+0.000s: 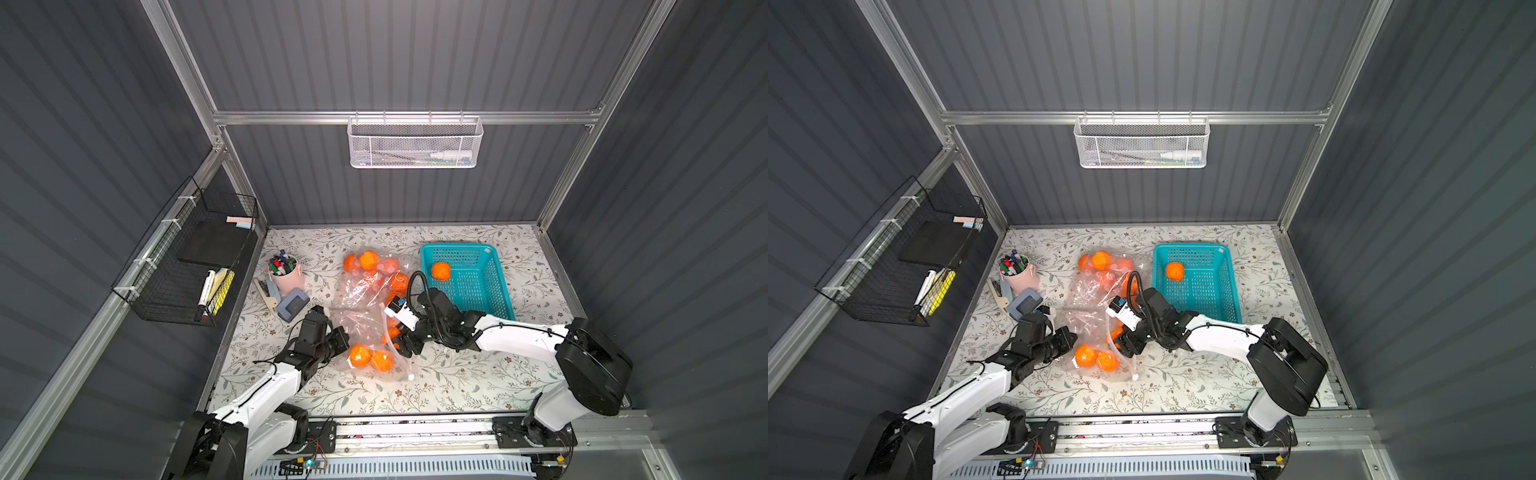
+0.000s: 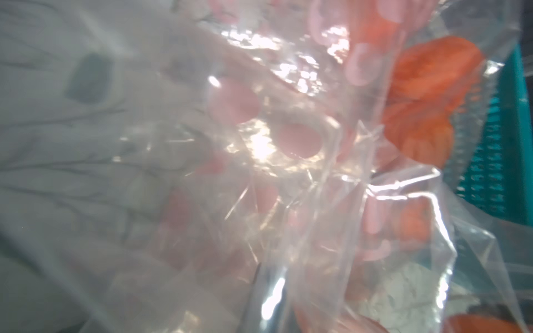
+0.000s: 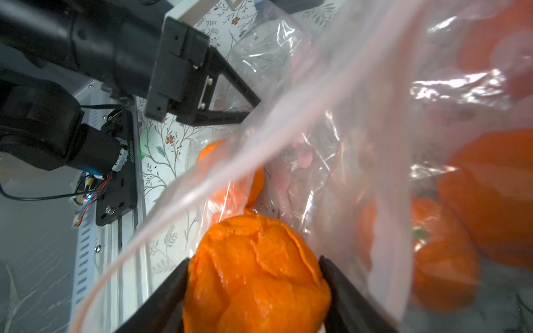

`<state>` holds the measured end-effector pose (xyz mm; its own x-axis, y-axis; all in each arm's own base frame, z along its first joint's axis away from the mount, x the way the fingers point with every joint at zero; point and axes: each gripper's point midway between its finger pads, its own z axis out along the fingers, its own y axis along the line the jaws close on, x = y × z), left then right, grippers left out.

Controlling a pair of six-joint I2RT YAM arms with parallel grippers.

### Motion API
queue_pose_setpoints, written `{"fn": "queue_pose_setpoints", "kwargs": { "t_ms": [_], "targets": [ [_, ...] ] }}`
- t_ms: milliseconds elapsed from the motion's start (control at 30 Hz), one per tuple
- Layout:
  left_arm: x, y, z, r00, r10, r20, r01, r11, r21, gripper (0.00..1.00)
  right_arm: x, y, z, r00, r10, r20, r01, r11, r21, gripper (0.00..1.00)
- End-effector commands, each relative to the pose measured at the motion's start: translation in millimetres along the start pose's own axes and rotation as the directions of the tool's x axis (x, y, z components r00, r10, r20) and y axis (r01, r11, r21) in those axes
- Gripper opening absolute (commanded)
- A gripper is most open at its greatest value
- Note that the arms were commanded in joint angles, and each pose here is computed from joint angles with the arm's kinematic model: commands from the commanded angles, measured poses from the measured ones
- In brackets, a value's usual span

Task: Open the zip-top bag and take out the orange
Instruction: Pick up the orange from the zipper food storage bag.

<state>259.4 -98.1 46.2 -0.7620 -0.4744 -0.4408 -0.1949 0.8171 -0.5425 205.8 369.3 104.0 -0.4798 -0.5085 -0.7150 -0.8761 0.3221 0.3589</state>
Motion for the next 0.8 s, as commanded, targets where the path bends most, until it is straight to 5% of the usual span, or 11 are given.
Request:
{"fn": "queue_pose_setpoints", "kwargs": {
  "t_ms": [0, 367, 533, 767],
  "targets": [
    [-6.5, 20.7, -6.2, 0.999, 0.014, 0.033, -0.010, 0.992, -0.125, 0.00, 13.9, 16.7, 14.4, 0.998, 0.023, -0.055, -0.028, 0.995, -0.097, 0.72],
    [-23.8, 10.9, -12.1, 0.997, 0.044, 0.060, -0.036, 0.990, -0.137, 0.00, 5.5, 9.8, 40.8, 0.995, 0.078, -0.054, -0.083, 0.993, -0.083, 0.53],
    [-31.4, 10.8, -17.7, 0.995, 0.055, 0.086, -0.041, 0.987, -0.157, 0.00, -14.7, 22.4, 5.9, 1.000, -0.001, -0.009, 0.001, 0.998, -0.059, 0.52],
    [-29.5, 12.9, -16.9, 0.995, 0.054, 0.089, -0.039, 0.987, -0.157, 0.00, -34.5, -17.7, -70.7, 0.997, 0.032, 0.064, -0.044, 0.982, 0.183, 0.52]
  ]
}}
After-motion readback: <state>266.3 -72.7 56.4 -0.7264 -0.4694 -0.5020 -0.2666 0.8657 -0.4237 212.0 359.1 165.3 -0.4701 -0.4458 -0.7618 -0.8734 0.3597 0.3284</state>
